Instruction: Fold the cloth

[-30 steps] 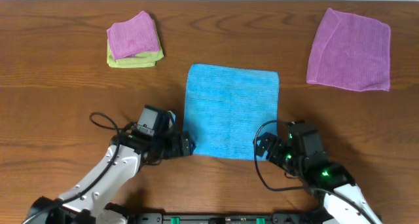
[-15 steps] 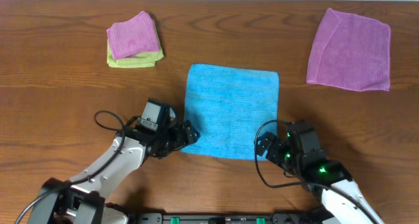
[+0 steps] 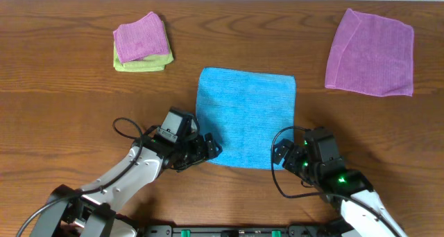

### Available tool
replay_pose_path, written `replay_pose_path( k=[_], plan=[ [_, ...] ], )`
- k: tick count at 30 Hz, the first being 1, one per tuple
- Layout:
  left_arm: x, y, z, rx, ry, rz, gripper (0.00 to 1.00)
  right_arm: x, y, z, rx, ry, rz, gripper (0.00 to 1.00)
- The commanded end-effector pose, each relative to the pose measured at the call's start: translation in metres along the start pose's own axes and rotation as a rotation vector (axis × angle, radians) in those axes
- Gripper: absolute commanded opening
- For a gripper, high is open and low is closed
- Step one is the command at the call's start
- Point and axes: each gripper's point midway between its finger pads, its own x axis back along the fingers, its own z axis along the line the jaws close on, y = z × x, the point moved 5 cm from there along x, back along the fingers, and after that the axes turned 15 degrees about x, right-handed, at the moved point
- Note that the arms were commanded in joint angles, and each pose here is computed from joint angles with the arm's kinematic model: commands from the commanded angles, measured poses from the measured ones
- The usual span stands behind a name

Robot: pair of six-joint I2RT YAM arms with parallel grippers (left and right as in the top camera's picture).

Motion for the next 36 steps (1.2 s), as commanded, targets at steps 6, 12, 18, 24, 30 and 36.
replay_pose_path(
  k=[6, 12, 18, 24, 30, 36],
  plan=[
    [-0.006, 0.000, 0.046, 0.065, 0.228, -0.063, 0.73, -0.001, -0.001, 0.000, 0.012, -0.008, 0.000, 0.98],
    [-0.004, 0.007, 0.049, 0.053, 0.256, -0.115, 0.51, -0.001, -0.001, 0.000, 0.013, -0.009, -0.001, 0.97],
    [-0.004, 0.014, 0.046, 0.040, 0.244, -0.161, 0.49, -0.001, -0.001, 0.000, 0.015, -0.009, 0.000, 0.97],
    [-0.007, 0.017, 0.044, 0.035, 0.235, -0.171, 0.36, -0.001, -0.001, 0.000, 0.015, -0.009, -0.001, 0.97],
    [-0.018, 0.011, 0.051, 0.056, 0.258, -0.104, 0.39, -0.001, -0.001, 0.000, 0.015, -0.009, -0.001, 0.96],
    [-0.026, 0.007, 0.055, 0.060, 0.260, -0.052, 0.35, -0.001, -0.001, 0.000, 0.015, -0.008, 0.000, 0.96]
  ],
)
